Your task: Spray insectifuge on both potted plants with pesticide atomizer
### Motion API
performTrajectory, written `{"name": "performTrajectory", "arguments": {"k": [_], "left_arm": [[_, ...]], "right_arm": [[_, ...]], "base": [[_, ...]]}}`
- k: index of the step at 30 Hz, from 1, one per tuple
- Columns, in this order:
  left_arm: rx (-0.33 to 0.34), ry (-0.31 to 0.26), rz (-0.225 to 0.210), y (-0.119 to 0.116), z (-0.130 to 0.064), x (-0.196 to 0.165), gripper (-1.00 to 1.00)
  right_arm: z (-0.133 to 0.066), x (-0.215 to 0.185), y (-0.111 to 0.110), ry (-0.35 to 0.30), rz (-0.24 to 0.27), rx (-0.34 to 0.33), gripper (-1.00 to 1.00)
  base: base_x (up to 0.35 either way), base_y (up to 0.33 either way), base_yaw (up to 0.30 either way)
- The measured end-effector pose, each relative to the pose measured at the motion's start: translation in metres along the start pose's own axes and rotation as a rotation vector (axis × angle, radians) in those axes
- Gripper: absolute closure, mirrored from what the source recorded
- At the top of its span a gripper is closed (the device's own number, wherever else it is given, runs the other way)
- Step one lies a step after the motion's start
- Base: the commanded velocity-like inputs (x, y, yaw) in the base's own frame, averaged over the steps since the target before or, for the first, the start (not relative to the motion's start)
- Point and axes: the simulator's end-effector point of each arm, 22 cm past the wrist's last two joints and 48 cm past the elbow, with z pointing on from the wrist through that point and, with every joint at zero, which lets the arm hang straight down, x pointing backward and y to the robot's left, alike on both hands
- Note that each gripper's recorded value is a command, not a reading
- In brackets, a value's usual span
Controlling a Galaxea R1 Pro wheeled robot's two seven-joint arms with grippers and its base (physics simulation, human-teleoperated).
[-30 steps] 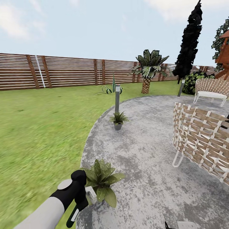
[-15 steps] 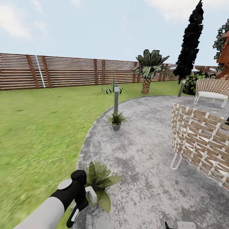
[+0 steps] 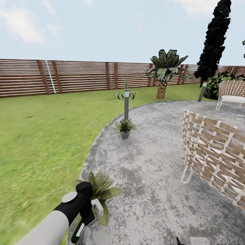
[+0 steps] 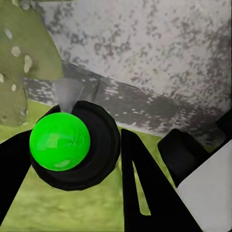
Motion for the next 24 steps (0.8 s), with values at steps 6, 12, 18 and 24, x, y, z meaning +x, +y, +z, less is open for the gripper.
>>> {"name": "performTrajectory", "arguments": {"k": [6, 12, 18, 24], "left_arm": [[-0.003, 0.002, 0.0, 0.001, -0.0001, 0.0011, 1.0], [-0.001, -0.001, 0.0, 0.0002, -0.0004, -0.0002, 1.0], [-0.001, -0.002, -0.001, -0.0002, -0.0006, -0.0008, 1.0], [-0.001, -0.001, -0.001, -0.0002, -0.0005, -0.0006, 1.0]], "right_arm": [[-0.0001, -0.0001, 0.0002, 0.0, 0.0, 0.0, -1.0], [0.0, 0.0, -0.0022, 0.0, -0.002, 0.002, -1.0], [0.0, -0.0001, -0.0059, 0.0, -0.006, 0.006, -1.0], [0.0001, -0.0002, -0.0036, 0.0, -0.003, 0.004, -1.0]], "base": [[-0.065, -0.074, 0.21], [-0.001, -0.001, 0.147], [0.063, -0.08, 0.003], [0.082, -0.118, 0.137]]}}
